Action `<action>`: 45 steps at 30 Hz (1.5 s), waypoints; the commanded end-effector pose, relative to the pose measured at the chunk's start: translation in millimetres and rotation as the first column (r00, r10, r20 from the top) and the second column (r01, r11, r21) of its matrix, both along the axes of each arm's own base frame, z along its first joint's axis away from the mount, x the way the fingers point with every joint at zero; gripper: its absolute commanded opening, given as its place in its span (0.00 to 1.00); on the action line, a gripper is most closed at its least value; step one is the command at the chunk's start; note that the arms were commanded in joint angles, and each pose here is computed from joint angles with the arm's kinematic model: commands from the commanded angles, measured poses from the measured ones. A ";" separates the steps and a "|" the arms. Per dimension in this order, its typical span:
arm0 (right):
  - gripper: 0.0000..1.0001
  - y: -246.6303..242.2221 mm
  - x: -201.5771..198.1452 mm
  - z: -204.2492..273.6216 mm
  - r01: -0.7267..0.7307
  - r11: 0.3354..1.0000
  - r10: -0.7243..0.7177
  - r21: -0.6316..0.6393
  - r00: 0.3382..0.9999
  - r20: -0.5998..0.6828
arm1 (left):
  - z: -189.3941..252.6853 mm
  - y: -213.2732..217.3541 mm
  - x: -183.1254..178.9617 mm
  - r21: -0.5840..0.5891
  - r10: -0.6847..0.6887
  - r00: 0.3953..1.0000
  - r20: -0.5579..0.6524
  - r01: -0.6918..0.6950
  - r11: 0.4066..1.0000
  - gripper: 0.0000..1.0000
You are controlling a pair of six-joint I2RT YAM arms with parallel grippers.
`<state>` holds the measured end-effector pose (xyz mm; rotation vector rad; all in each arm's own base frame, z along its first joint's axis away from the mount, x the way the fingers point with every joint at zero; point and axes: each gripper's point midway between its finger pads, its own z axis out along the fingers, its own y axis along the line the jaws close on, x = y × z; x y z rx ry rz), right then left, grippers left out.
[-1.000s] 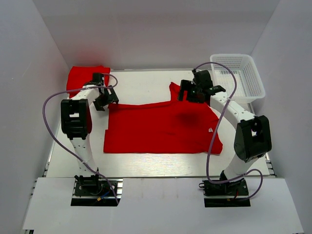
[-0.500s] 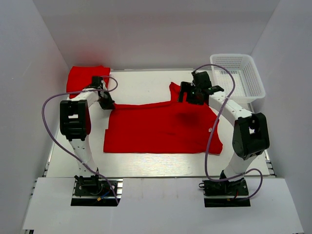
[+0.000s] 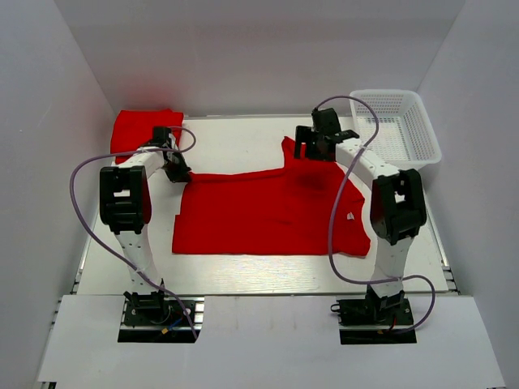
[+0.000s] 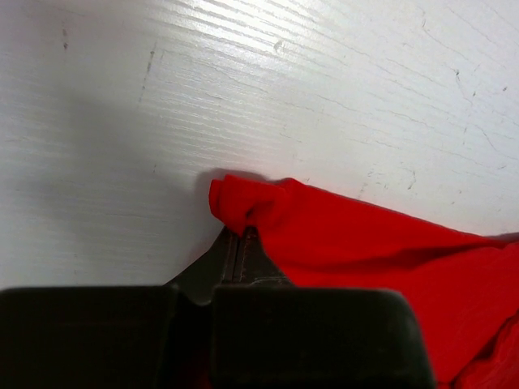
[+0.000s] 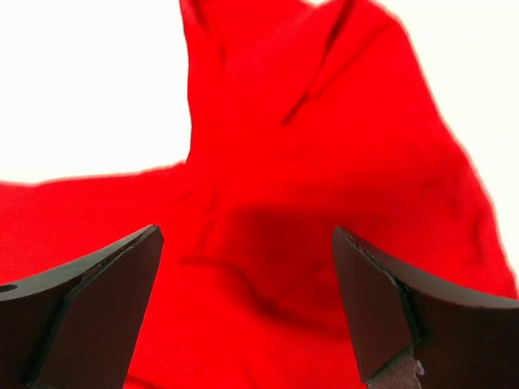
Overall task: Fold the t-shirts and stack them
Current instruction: Grap the side of the flattened tshirt furthest away from the robot with both arms
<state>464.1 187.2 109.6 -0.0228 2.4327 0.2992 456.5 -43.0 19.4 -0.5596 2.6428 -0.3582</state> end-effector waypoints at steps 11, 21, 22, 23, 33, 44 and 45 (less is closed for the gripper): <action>0.90 16.9 84.0 -2.4 -0.108 0.984 0.129 -0.142 0.981 0.148 | 15.8 -3.2 -3.8 -0.002 -0.031 1.000 0.007 0.031 1.000 0.00; 0.90 8.2 97.8 -30.5 -0.070 0.976 0.099 -0.207 0.986 0.133 | -1.1 -4.4 -7.6 -0.008 -0.043 0.999 -0.031 0.043 0.999 0.00; 0.90 9.5 99.3 -31.1 -0.074 0.976 0.104 -0.205 0.985 0.137 | -1.1 -4.4 -7.6 -0.008 -0.043 0.999 -0.031 0.043 0.999 0.00; 0.90 8.8 100.0 -34.3 -0.075 0.975 0.104 -0.207 0.986 0.133 | -1.1 -4.4 -7.6 -0.008 -0.043 0.999 -0.031 0.043 0.999 0.00; 0.52 14.1 108.4 -42.9 -0.068 0.978 0.098 -0.198 0.984 0.146 | -8.2 -4.4 -4.4 -0.008 -0.043 0.998 -0.042 0.042 0.999 0.00; 0.00 7.1 116.5 -17.1 0.035 0.988 0.001 -0.148 0.972 0.236 | -0.2 -4.0 -0.4 -0.004 -0.051 0.999 -0.019 0.051 0.999 0.00; 0.00 6.9 114.6 -16.3 0.032 0.989 0.003 -0.147 0.972 0.236 | 0.3 -5.6 -0.5 -0.012 -0.055 0.998 -0.018 0.055 0.998 0.00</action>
